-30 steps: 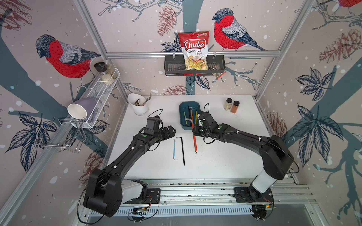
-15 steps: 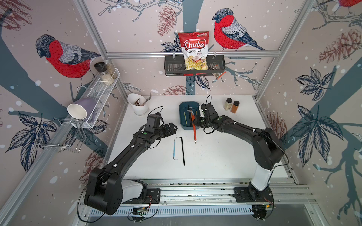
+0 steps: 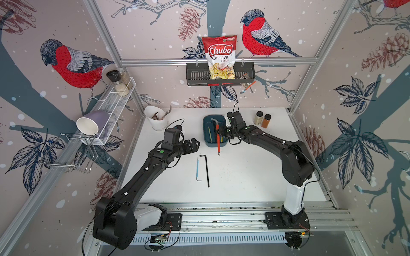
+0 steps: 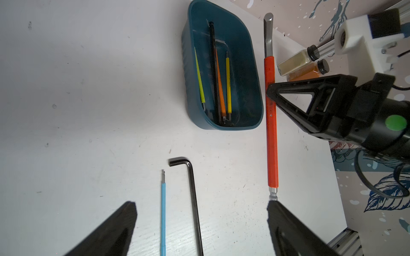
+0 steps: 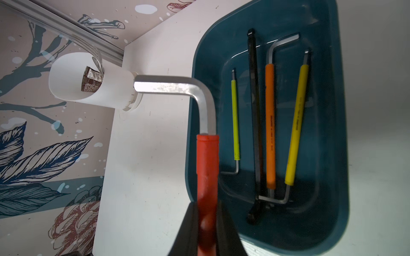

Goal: Put the hex key on the desktop into the storage box
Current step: Place the Allen key in the storage box.

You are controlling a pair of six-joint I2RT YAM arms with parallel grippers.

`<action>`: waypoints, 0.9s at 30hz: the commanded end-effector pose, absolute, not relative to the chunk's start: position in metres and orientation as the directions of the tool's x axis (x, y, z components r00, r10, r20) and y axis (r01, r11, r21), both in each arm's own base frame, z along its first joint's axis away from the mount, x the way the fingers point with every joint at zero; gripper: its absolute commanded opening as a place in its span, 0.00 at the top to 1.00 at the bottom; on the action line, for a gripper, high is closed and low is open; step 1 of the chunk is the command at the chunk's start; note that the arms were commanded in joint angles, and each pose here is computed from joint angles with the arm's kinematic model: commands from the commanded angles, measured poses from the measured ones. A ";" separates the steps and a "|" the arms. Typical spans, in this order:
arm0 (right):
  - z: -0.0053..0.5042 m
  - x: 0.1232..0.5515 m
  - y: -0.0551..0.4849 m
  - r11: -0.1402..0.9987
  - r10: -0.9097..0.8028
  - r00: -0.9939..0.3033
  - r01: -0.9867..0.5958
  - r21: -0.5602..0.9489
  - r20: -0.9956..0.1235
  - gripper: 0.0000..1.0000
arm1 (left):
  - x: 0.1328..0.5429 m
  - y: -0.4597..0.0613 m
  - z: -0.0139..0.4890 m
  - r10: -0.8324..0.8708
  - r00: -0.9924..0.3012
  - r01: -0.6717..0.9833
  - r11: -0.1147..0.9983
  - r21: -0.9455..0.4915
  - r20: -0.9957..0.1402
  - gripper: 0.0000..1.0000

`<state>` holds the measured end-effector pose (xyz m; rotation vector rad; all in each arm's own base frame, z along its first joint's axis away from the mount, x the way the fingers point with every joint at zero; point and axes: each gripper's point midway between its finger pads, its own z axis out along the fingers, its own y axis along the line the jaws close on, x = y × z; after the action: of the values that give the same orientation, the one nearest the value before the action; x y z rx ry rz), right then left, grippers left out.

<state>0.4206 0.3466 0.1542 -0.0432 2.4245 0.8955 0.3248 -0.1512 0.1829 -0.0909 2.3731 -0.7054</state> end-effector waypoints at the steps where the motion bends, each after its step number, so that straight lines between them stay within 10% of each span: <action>1: 0.171 0.430 0.340 0.775 0.180 -0.826 -0.216 0.594 -0.534 1.00 | 0.333 -0.151 0.190 -0.226 -0.758 0.139 0.860 -0.491 -0.612 0.04; 27: 0.125 0.526 0.336 0.801 0.226 -0.834 -0.135 0.584 -0.503 1.00 | 0.332 -0.157 0.175 -0.247 -0.801 0.098 0.844 -0.527 -0.545 0.05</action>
<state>0.5195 0.3339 0.1208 0.0842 2.4362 0.8352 0.3289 -0.1534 0.1675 -0.1199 2.4164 -0.7082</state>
